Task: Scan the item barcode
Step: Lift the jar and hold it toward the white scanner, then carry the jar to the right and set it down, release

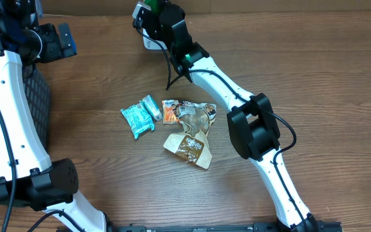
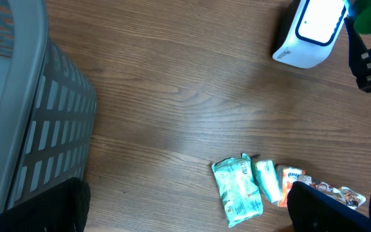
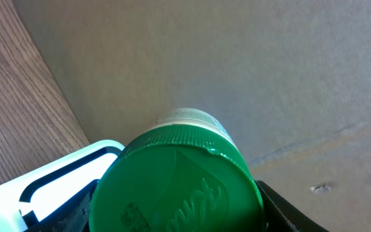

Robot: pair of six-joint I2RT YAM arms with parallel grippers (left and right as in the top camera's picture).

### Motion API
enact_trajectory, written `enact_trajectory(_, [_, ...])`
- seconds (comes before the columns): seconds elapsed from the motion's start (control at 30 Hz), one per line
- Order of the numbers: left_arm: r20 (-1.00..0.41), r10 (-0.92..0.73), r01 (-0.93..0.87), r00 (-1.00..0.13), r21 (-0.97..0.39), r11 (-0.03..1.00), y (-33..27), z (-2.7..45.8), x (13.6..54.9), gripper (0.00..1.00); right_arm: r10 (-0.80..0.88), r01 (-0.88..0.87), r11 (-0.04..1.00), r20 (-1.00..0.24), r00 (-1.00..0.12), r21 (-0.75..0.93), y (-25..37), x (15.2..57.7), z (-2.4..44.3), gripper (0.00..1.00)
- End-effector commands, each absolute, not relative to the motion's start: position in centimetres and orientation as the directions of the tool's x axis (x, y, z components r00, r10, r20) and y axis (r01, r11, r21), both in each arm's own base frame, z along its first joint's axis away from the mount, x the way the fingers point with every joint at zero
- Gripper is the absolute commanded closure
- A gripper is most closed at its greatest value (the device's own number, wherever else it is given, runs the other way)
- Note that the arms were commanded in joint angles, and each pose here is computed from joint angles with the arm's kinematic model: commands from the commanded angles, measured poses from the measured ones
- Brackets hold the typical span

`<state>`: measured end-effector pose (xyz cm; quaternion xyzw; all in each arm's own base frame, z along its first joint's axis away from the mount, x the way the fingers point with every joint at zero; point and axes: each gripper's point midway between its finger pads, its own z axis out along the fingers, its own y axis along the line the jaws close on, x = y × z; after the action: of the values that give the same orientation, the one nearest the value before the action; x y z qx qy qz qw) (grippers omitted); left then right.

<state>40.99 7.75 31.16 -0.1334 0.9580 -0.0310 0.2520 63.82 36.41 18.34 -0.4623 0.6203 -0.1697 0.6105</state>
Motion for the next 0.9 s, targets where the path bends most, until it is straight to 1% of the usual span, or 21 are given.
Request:
enact_trajectory(0.0, [-0.496,-0.251,-0.215,-0.832,-0.128,0.968,7.5,32.0,40.8,0.01,-0.741,-0.32,0.57,-0.642,0.198,-0.757,35.7,63.6,23.5,0.8])
enact_trajectory(0.13, [-0.495,-0.251,-0.216,-0.832,-0.128,0.968,7.5,32.0,40.8,0.01,-0.647,-0.345,0.679,-0.751,0.137,-0.648,34.4,62.6,27.5,0.8])
enact_trajectory(0.27, [-0.496,-0.251,-0.215,-0.832,-0.128,0.968,7.5,32.0,40.8,0.0,-0.532,-0.37,0.778,-0.846,0.042,-0.508,32.2,60.5,32.1,0.8])
enact_trajectory(0.33, [-0.496,-0.251,-0.215,-0.832,-0.128,0.968,7.5,32.0,40.8,0.0,-0.443,-0.376,0.836,-0.896,-0.032,-0.4,30.8,59.2,34.1,0.79])
enact_trajectory(0.4, [-0.496,-0.251,-0.216,-0.832,-0.127,0.968,7.5,32.0,40.8,0.0,-0.32,-0.365,0.897,-0.937,-0.14,-0.251,28.8,57.4,36.0,0.79])
enact_trajectory(0.43, [-0.495,-0.251,-0.216,-0.832,-0.128,0.968,7.5,32.0,40.8,0.01,-0.253,-0.347,0.922,-0.945,-0.206,-0.171,27.4,56.2,36.8,0.79])
enact_trajectory(0.47, [-0.495,-0.251,-0.216,-0.832,-0.128,0.968,7.5,32.0,40.8,0.0,-0.217,-0.333,0.934,-0.945,-0.243,-0.129,26.5,55.5,37.2,0.79])
enact_trajectory(0.57, [-0.496,-0.251,-0.216,-0.831,-0.127,0.968,7.5,32.0,40.8,0.01,-0.105,-0.256,0.967,-0.911,-0.399,0.0,22.6,52.4,37.8,0.79])
enact_trajectory(0.63, [-0.496,-0.251,-0.216,-0.832,-0.127,0.968,7.5,32.0,40.8,0.01,-0.068,-0.212,0.976,-0.865,-0.497,0.045,20.1,50.3,37.2,0.82])
enact_trajectory(0.73, [-0.496,-0.251,-0.215,-0.832,-0.128,0.968,7.5,32.0,40.8,0.0,-0.056,-0.17,0.983,-0.771,-0.634,0.068,16.5,47.2,35.4,0.82])
enact_trajectory(0.8, [-0.496,-0.251,-0.215,-0.832,-0.128,0.968,7.5,32.0,40.8,0.01,-0.056,-0.152,0.985,-0.698,-0.714,0.076,14.6,45.7,33.8,0.8])
enact_trajectory(0.83, [-0.495,-0.251,-0.216,-0.832,-0.128,0.968,7.5,32.0,40.8,0.0,-0.052,-0.139,0.987,-0.648,-0.76,0.084,13.5,44.9,32.7,0.78])
enact_trajectory(0.87, [-0.496,-0.251,-0.216,-0.831,-0.127,0.968,7.5,32.0,40.8,0.01,-0.047,-0.129,0.988,-0.617,-0.785,0.089,12.8,44.4,32.0,0.77])
